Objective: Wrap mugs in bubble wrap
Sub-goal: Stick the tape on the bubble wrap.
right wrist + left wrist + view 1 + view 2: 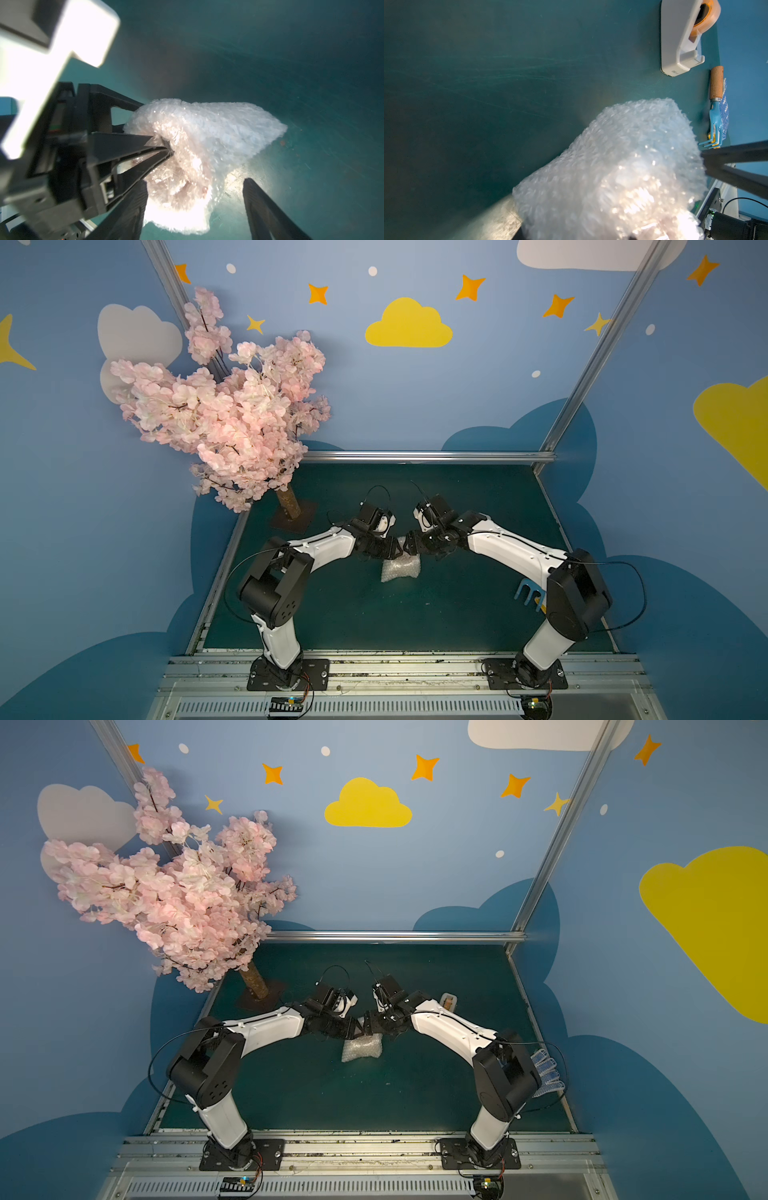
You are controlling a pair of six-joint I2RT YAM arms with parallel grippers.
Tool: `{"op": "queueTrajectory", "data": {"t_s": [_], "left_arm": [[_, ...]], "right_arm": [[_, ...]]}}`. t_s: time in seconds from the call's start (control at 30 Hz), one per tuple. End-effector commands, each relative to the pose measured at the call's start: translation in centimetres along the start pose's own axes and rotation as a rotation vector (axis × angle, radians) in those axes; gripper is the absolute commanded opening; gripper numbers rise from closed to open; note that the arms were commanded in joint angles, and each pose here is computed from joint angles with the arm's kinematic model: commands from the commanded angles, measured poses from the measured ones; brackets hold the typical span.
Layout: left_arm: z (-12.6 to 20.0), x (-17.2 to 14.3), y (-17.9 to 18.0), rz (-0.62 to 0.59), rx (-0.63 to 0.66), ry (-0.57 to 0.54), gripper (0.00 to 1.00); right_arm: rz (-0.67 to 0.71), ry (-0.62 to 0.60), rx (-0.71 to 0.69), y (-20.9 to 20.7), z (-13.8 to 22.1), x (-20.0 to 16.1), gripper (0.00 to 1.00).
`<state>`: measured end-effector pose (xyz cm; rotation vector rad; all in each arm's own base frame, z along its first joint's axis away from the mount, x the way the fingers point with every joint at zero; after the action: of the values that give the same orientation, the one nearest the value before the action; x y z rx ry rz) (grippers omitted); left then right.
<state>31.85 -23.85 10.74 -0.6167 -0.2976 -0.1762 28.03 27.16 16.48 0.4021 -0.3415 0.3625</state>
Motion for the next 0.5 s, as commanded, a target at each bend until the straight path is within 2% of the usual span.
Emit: {"op": "queueTrajectory", "data": {"t_s": [0.0, 0.33, 0.47], "left_arm": [[-0.5, -1.0, 0.8, 0.008, 0.041, 0.056, 0.49], [-0.5, -1.1, 0.9, 0.008, 0.041, 0.056, 0.49], [-0.6, -1.2, 1.0, 0.011, 0.042, 0.058, 0.49]], "right_arm": [[-0.023, 0.017, 0.043, 0.2, -0.8, 0.5, 0.74], [-0.131, 0.111, -0.099, -3.6, -3.2, -1.2, 0.57], [-0.144, 0.137, -0.110, -4.1, -3.7, -1.8, 0.55]]}}
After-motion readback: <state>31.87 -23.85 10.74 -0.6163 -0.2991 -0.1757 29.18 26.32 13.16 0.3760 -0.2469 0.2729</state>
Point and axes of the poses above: each gripper's point midway between its finger pads, its own z axis back along the fingers, its own y axis along the line the jaws close on, x = y × z, the point moved 6 cm from there along z, back along the fingers, and after that the axes turned 6 degrees about z, right-handed, at the moved point
